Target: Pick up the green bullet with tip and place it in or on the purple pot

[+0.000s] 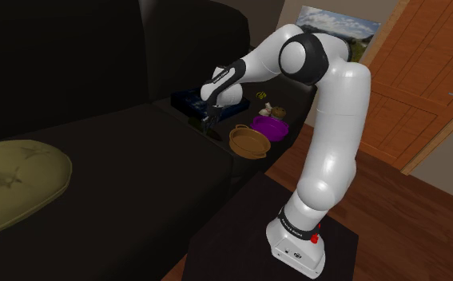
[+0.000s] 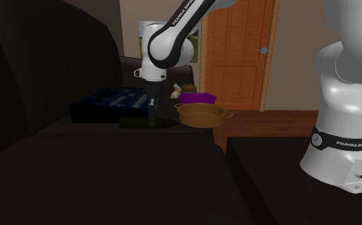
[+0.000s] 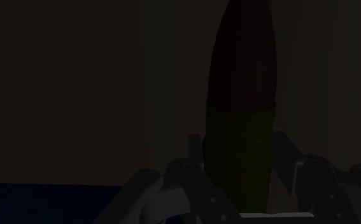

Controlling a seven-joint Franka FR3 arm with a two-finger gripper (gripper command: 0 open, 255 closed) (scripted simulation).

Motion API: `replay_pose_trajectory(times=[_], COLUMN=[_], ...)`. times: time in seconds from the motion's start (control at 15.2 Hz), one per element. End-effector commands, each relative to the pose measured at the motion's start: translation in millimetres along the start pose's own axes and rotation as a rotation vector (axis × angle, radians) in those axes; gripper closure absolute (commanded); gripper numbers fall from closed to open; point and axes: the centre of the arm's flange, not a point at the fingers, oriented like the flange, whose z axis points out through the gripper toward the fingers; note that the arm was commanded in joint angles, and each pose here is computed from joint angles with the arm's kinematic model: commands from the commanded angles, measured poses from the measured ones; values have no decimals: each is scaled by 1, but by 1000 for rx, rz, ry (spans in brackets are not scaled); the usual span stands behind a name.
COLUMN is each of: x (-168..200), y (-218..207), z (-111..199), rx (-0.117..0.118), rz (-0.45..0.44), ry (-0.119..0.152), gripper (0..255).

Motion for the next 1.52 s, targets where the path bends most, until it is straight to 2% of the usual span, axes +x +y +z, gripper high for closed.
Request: replay_pose_trajectory(times=[0.0,1.45], x=[0,7], y=[0,1], z=[0,-111], rx=[0,0], rz=[0,0], ry=[0,0], gripper=[255,255])
